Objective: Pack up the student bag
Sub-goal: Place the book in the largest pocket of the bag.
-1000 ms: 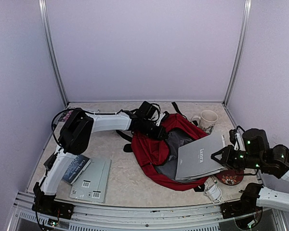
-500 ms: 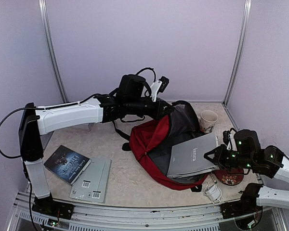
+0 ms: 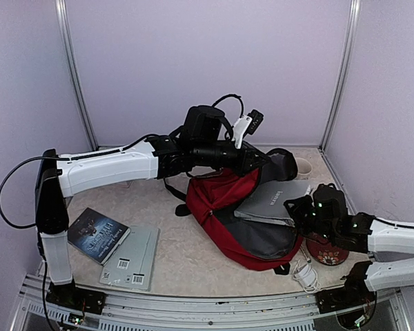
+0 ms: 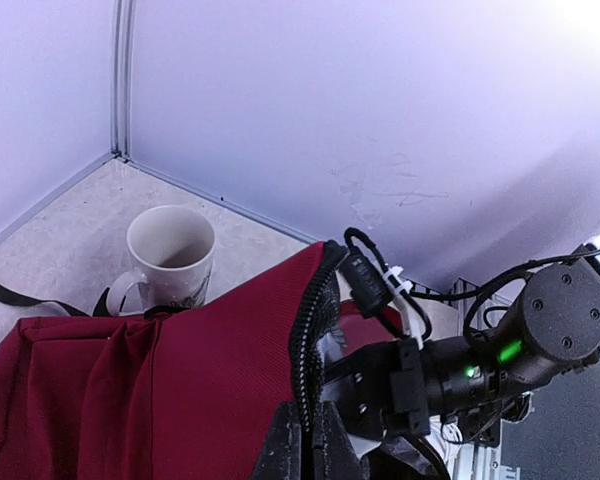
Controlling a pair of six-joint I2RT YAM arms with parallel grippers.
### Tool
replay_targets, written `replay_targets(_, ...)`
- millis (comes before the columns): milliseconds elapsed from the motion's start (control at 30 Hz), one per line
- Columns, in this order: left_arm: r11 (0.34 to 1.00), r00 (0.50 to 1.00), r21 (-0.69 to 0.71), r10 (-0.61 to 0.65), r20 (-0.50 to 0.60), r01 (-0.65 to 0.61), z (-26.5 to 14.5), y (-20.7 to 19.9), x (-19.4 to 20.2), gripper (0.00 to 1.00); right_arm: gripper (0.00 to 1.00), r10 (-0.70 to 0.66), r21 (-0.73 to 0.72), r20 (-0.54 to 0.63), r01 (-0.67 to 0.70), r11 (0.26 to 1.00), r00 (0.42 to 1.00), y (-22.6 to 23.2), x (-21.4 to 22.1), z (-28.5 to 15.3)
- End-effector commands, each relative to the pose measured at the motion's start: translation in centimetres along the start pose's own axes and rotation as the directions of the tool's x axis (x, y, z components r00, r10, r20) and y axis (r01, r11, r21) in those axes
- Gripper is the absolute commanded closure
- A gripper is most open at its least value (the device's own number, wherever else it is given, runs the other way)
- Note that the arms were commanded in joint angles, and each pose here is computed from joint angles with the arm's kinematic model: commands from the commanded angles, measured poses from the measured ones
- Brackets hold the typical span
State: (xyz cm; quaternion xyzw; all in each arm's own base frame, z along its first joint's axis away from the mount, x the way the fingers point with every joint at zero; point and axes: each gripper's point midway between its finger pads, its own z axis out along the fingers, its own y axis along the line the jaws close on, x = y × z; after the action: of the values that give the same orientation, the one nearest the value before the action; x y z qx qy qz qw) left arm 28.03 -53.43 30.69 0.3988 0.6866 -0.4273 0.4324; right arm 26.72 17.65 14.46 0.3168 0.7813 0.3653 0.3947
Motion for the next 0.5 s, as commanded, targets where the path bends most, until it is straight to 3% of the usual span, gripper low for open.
replay_targets(0,0.996,0.993,0.052,0.061,0.102,-0.066,-0.8,-1.7,-3.8,1.0,0.56,0.051,-0.163,0.035,-0.044,0.986,0.998,7.3,0.3,1.1)
replay_targets(133,0.999,0.993,-0.011,0.049,0.104,-0.048,-2.0,0.7,-3.8,1.0,0.3,-0.085,-0.115,-0.075,0.076,0.99,0.994,7.8,3.3,2.2)
replay_targets(233,0.998,0.993,-0.048,0.052,0.105,-0.048,-2.8,1.8,-3.5,1.0,0.18,-0.247,-0.069,-0.215,0.238,0.969,0.945,6.2,6.4,1.5)
replay_targets(333,0.997,0.993,-0.053,0.055,0.108,-0.049,-3.1,2.3,-3.2,1.0,0.17,-0.346,-0.011,-0.404,0.374,0.927,0.847,2.6,10.2,-0.5)
replay_targets(467,0.995,0.993,-0.086,0.055,0.1,-0.046,-3.1,3.5,-2.9,1.0,0.19,-0.398,-0.005,-0.636,0.512,0.859,0.661,-0.6,13.3,-4.4)
